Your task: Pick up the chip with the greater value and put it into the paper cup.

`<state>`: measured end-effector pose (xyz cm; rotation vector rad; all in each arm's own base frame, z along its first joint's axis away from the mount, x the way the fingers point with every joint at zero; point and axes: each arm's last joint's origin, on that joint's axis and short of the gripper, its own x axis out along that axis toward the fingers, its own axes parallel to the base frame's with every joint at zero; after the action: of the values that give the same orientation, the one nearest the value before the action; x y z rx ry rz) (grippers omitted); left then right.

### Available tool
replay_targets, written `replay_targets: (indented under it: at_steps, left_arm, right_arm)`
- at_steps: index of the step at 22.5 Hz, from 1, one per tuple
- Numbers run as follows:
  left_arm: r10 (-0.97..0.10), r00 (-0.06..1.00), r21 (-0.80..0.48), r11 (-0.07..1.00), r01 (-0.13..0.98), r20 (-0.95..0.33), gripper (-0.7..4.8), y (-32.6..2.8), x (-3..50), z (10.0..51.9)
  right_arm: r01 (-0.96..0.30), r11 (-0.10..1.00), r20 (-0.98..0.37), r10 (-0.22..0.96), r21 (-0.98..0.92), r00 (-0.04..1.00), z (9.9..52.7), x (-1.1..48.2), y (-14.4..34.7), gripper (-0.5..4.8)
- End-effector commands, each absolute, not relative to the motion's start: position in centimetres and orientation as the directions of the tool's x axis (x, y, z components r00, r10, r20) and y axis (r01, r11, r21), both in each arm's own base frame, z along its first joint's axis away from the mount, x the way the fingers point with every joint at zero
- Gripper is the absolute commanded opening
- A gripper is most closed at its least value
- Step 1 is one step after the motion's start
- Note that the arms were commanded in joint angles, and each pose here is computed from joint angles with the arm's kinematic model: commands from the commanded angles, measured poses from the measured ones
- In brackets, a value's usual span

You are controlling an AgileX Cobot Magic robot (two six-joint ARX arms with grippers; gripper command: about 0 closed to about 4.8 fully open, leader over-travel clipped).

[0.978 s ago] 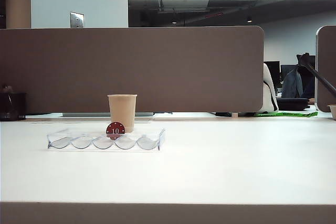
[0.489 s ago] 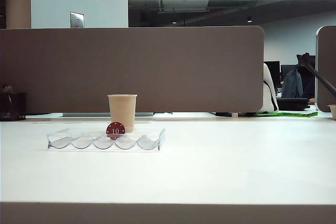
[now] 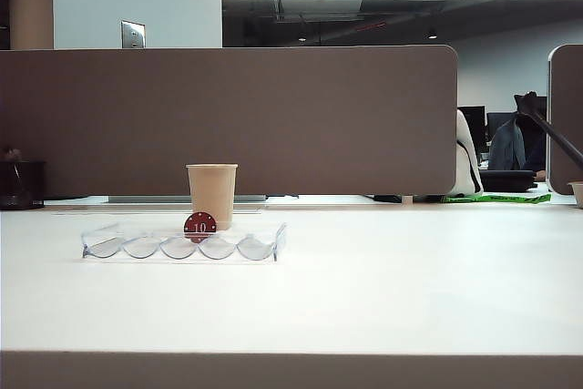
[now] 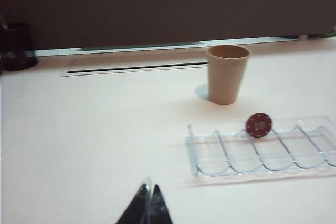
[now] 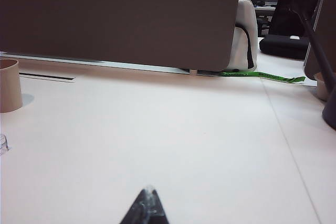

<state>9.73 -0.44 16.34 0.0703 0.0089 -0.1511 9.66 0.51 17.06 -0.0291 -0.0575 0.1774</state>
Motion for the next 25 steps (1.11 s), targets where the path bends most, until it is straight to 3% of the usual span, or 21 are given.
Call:
replay_targets:
  at_steps: [1, 21, 25]
  left_arm:
    - [-0.162, 0.986, 0.078, 0.984, 0.159, 0.032, -0.05, -0.48, 9.71, 16.85]
    - [-0.136, 0.989, 0.008, 0.991, 0.136, 0.060, -0.05, -0.40, 9.71, 17.12]
    - [-0.132, 0.989, 0.007, 0.991, 0.132, 0.060, -0.05, -0.39, 9.71, 17.13]
  right_arm:
    - [-0.181, 0.983, 0.071, 0.184, -0.041, 0.980, 17.19, 9.65, 0.53, -0.06]
    - [-0.173, 0.984, 0.092, 0.176, -0.043, 0.980, 17.39, 9.63, 0.51, -0.06]
    - [-0.114, 0.993, 0.092, 0.117, -0.038, 0.989, 17.39, 9.66, 0.33, -0.06]
